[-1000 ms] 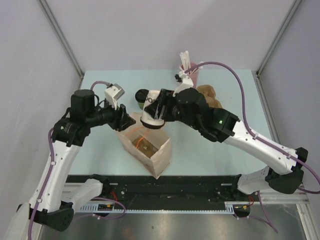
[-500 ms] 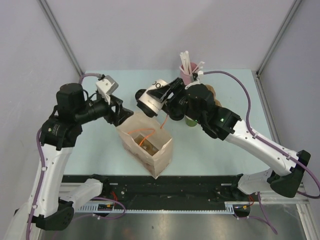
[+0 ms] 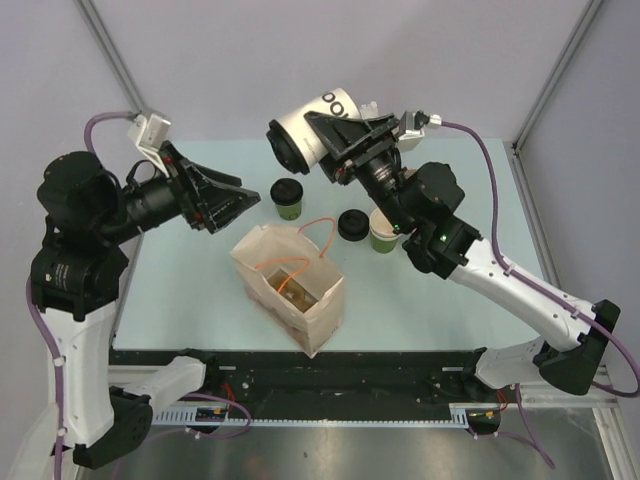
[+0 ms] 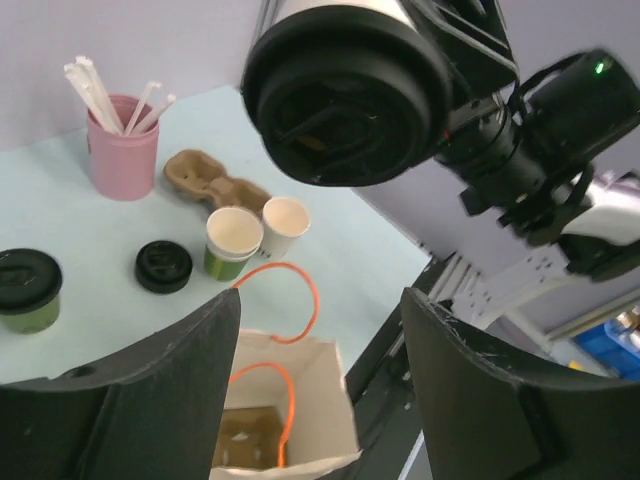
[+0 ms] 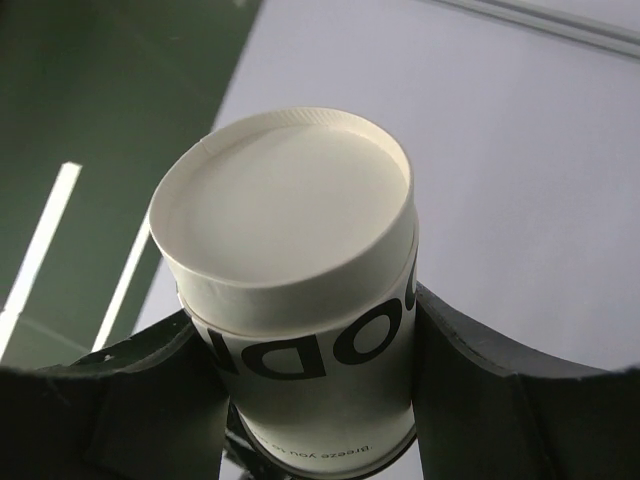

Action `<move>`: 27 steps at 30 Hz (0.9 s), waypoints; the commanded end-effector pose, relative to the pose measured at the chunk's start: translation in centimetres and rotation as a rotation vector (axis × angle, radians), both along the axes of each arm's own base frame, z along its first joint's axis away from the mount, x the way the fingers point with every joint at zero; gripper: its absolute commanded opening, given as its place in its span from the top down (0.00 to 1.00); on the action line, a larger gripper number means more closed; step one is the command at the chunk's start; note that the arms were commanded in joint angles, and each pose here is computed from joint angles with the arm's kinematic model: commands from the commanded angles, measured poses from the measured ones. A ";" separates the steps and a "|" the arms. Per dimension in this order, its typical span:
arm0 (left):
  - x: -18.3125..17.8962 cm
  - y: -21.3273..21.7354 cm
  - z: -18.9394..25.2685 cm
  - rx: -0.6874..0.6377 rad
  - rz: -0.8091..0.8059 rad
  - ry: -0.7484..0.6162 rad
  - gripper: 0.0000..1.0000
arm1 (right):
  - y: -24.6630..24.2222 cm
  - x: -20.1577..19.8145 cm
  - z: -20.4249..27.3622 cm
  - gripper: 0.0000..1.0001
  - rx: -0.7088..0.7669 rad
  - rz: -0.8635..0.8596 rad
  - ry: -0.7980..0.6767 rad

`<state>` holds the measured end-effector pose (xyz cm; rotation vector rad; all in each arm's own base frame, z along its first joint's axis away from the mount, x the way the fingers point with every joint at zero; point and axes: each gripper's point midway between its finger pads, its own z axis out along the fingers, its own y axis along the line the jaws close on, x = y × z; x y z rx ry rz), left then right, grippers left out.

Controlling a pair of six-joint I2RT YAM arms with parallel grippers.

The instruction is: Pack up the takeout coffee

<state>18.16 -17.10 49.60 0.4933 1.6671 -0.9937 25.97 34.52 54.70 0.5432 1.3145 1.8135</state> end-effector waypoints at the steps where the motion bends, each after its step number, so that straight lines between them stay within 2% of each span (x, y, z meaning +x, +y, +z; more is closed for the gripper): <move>1: -0.5 -0.3 2.6 -0.130 0.001 0.073 0.27 | -0.9 -2.9 6.2 0.61 0.203 0.081 -0.236; 4: 0.4 0.1 2.7 -0.176 0.045 0.110 0.24 | 0.4 -4.2 6.3 0.62 0.223 0.180 -0.272; 6: 0.4 -0.2 3.5 -0.220 0.017 0.118 0.25 | 1.2 -5.1 6.0 0.63 0.207 0.229 -0.283; 9: 0.0 -0.7 4.6 -0.265 -0.028 0.126 0.30 | 1.4 -5.8 6.2 0.64 0.207 0.237 -0.304; 13: -0.5 -1.0 3.8 -0.292 -0.054 0.171 0.42 | 1.8 -6.1 6.4 0.64 0.213 0.241 -0.314; 16: -0.3 -0.8 3.2 -0.309 -0.029 0.205 0.46 | 2.2 -6.9 6.4 0.65 0.216 0.259 -0.319; 21: 0.3 -0.8 4.6 -0.334 -0.028 0.175 0.50 | 3.3 -7.2 5.6 0.66 0.216 0.286 -0.293; 25: -1.5 -1.3 4.5 -0.279 -0.126 0.097 0.45 | 2.8 -6.3 5.3 0.66 0.178 0.232 -0.287; 26: -2.5 -1.3 4.3 -0.256 -0.150 0.060 0.43 | 2.1 -6.0 5.4 0.66 0.159 0.198 -0.271; 27: -2.5 -1.3 3.1 -0.217 -0.167 0.033 0.37 | 1.7 -5.7 5.3 0.66 0.140 0.177 -0.263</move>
